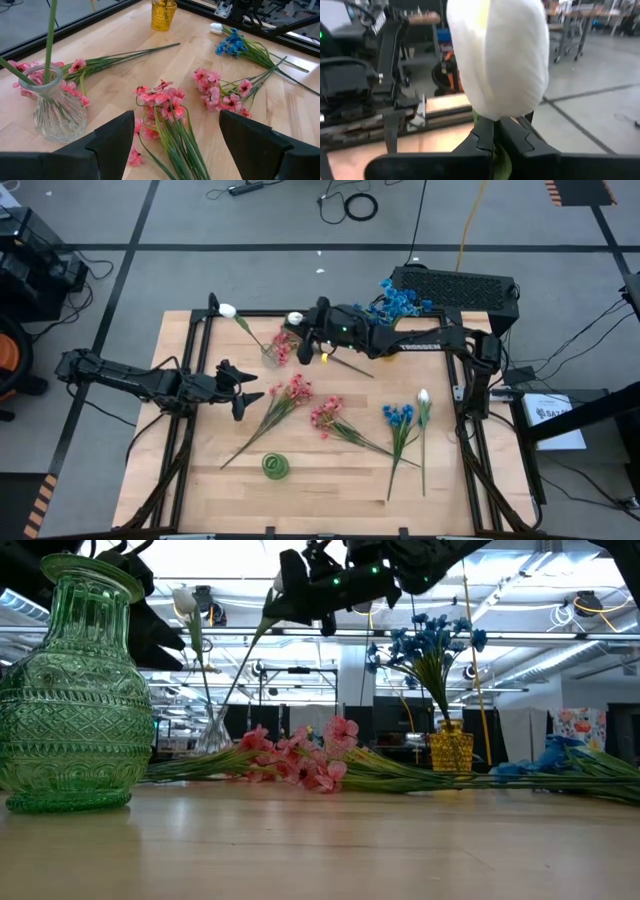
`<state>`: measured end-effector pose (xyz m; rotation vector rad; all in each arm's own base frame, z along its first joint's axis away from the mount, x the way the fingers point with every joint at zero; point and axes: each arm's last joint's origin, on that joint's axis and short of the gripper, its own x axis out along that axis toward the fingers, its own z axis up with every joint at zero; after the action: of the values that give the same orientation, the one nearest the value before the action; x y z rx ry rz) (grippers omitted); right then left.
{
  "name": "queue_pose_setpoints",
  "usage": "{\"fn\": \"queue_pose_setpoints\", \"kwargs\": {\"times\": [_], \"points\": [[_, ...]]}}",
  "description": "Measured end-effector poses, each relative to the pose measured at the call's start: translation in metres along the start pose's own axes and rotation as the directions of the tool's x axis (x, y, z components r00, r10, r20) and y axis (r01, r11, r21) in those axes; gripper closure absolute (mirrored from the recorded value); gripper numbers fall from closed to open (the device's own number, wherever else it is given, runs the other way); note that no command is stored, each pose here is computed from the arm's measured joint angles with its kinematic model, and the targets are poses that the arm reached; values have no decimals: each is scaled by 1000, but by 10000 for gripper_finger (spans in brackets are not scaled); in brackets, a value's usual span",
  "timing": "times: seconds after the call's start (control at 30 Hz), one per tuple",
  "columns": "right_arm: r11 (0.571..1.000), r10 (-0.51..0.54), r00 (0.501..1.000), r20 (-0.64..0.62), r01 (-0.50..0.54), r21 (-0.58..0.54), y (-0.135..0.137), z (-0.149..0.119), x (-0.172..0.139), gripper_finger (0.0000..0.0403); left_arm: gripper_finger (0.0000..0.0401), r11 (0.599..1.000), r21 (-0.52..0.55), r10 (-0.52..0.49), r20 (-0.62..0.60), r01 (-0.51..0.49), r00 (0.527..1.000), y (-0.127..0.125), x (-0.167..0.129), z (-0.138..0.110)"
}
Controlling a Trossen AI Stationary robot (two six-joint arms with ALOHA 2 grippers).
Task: Sort flowers into vase by color
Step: Put the left white flower into the transparent vase, then put the white flower into the transparent vase
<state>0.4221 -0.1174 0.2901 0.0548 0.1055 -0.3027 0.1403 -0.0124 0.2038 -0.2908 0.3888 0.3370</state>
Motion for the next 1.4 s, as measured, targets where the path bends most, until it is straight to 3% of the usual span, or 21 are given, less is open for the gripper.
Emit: {"fn": "queue_pose_setpoints", "kwargs": {"times": [0.2,0.43,0.57,0.87,1.0,1.2,1.4], "points": [[1000,2,999,-42,-3,-4,0,2,1,399,102,1000,0,0,0,0,1000,0,0,0],[1000,7,996,-86,-9,-21,0,-18,12,375,102,1000,0,0,0,0,1000,0,0,0],[1000,11,996,-84,-13,-22,2,-18,12,328,102,1000,1,1,-2,-1,1000,0,0,0],[1000,14,996,-89,-14,-6,5,-3,0,179,102,1000,3,3,-6,-3,1000,0,0,-1],[1000,13,996,-93,-13,-6,5,-2,0,140,102,1000,3,3,-6,-3,1000,0,0,-1],[1000,20,991,-132,-22,-17,9,-1,-6,127,102,998,5,59,17,-59,998,2,0,0],[998,40,976,-214,-49,-40,19,23,-37,127,102,994,14,112,20,-112,994,4,0,-2]]}}
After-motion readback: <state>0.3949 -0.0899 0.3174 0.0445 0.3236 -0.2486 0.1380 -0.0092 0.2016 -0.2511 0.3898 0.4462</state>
